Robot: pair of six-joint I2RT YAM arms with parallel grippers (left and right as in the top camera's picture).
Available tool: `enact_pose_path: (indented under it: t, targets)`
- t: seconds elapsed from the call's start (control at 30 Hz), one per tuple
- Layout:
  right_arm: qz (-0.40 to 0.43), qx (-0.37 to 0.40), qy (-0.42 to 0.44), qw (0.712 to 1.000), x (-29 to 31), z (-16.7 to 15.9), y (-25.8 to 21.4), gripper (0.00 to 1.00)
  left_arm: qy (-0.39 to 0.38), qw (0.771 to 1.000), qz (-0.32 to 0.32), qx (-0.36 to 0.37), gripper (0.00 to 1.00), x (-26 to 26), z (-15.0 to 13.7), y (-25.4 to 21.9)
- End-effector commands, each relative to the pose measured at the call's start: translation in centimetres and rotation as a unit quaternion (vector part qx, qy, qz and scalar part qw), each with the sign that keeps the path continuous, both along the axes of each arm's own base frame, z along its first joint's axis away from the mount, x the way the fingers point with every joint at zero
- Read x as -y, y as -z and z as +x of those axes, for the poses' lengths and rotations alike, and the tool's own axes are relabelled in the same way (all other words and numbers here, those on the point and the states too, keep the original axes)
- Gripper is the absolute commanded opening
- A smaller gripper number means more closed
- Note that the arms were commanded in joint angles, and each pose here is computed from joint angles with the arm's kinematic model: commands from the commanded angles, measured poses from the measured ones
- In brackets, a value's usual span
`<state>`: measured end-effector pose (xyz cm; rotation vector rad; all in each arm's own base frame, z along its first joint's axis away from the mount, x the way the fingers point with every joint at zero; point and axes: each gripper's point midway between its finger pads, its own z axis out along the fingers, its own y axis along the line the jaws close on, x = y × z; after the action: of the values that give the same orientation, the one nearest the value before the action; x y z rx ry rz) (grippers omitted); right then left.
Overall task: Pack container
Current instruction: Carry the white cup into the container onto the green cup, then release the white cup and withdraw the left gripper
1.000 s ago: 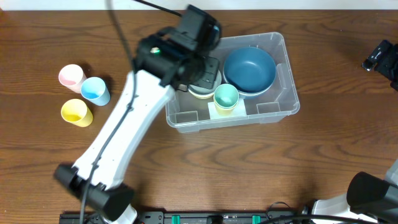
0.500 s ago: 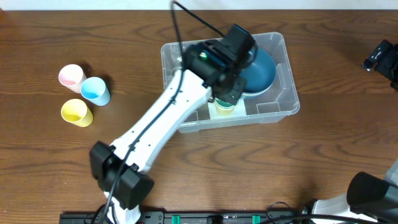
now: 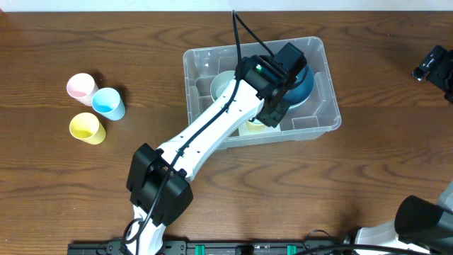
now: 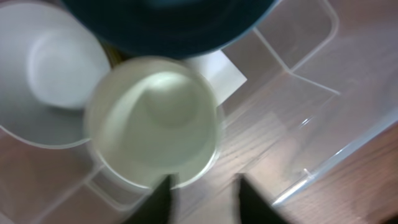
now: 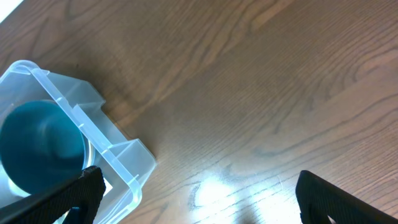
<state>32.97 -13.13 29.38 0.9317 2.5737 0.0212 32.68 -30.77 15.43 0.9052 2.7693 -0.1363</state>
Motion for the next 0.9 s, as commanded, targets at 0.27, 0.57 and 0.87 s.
enact_pose_path:
  t: [0.27, 0.57, 0.87]
  targets:
    - [0.000, 0.002, -0.004, 1.000, -0.1, 0.0, -0.1, 0.99, -0.020, 0.997, 0.011, 0.068, 0.75, -2.0, 1.6, -3.8]
    - [0.000, 0.002, -0.004, 1.000, -0.1, 0.0, -0.1, 0.99, -0.138, 0.977, -0.040, 0.160, 0.83, -10.9, 1.2, -14.5]
    - [0.000, 0.002, -0.004, 1.000, -0.1, 0.0, -0.1, 0.99, -0.354, 0.923, 0.014, 0.149, 0.84, -27.4, 1.5, -16.0]
